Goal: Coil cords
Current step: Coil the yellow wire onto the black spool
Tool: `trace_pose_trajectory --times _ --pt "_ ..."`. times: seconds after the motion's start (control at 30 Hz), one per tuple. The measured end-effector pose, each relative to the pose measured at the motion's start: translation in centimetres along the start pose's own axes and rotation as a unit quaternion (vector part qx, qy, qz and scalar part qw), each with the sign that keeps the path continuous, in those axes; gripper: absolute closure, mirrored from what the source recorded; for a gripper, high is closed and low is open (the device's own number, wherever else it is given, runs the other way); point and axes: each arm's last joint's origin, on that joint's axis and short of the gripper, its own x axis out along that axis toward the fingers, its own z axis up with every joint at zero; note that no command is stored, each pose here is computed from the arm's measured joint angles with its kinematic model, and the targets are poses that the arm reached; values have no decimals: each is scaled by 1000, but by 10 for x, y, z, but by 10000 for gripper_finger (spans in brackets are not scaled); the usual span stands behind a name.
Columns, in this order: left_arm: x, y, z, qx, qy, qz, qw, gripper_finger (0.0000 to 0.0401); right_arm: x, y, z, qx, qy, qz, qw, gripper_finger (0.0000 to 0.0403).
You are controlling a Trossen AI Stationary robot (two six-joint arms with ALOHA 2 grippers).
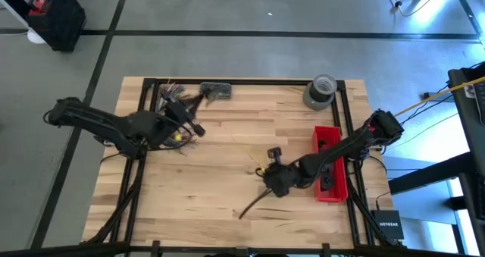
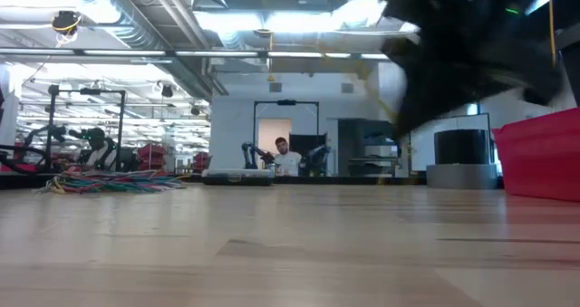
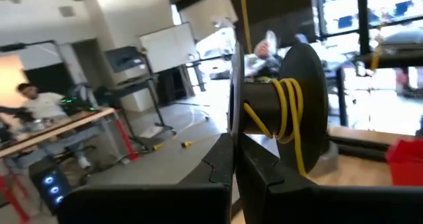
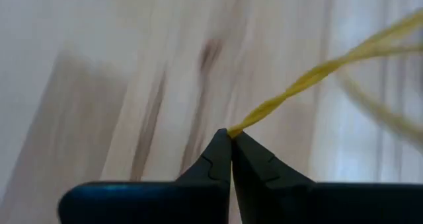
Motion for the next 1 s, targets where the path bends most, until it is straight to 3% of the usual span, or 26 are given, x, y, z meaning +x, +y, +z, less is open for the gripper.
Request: trace_pose_trajectory --times 0.3,0.5,0.8,1.0 --pt "-13 37 13 8 13 79 997 401 -19 20 -39 -9 168 -13 986 396" --pt "-16 45 15 3 15 90 996 401 -27 26 -49 36 207 -33 977 385" --pt "-11 28 1 19 32 51 998 401 -36 27 -56 65 280 63 956 262" --pt "-8 11 -13 15 51 -6 999 401 -54 16 -50 71 212 54 973 220"
